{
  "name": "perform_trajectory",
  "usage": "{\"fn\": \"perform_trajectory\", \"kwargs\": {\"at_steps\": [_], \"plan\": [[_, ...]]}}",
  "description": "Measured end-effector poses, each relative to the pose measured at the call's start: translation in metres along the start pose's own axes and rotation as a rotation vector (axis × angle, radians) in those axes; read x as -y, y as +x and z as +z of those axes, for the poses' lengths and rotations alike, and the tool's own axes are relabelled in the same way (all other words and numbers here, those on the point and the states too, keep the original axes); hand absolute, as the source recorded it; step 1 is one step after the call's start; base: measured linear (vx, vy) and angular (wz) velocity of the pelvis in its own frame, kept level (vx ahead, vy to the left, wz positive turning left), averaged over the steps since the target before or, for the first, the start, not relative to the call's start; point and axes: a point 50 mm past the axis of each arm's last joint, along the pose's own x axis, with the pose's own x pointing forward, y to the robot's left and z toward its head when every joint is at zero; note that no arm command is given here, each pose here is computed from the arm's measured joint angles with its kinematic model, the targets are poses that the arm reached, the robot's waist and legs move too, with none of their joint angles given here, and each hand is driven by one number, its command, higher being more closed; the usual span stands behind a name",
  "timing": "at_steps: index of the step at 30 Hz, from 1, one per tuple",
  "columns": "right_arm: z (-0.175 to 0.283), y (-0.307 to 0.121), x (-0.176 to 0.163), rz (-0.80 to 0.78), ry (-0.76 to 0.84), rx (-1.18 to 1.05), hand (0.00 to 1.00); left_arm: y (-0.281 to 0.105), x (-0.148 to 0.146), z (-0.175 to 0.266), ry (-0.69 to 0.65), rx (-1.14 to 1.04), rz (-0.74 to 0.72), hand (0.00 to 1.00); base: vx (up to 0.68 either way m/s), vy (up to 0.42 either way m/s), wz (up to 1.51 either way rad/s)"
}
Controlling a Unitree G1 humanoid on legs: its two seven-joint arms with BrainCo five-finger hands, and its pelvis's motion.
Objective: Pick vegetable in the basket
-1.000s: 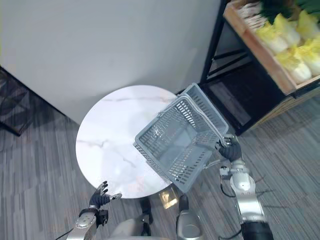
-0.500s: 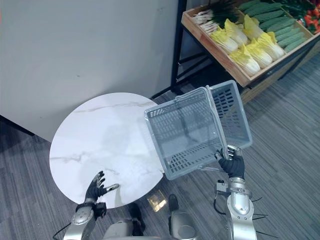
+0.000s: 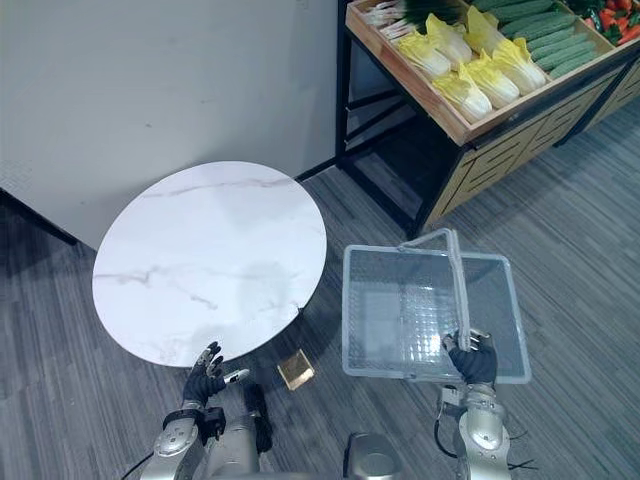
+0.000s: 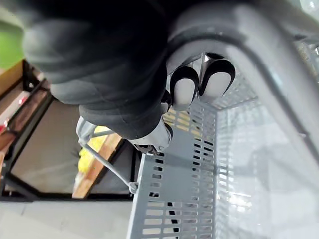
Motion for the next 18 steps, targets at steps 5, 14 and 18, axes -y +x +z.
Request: {"fn": "perform_trajectory", "kwargs": {"at_steps": [5,14,18], "plan": [[-0.011,-0.009,0.016,-0.110,0.089,-0.048,1.00,0.005,0.001,0.005,-0.005,0.015,0.003,0.00,-0.21,0.092,-0.25],[-0.025,-0.022,0.005,-0.106,0.181,-0.121,1.00,0.006,0.006,0.002,0.001,-0.001,0.011,0.00,-0.05,0.074,-1.00],[-0.028,-0.022,-0.006,-0.063,0.187,-0.138,1.00,0.008,0.015,0.005,0.033,0.010,-0.043,0.00,0.08,-0.005,-1.45]]}}
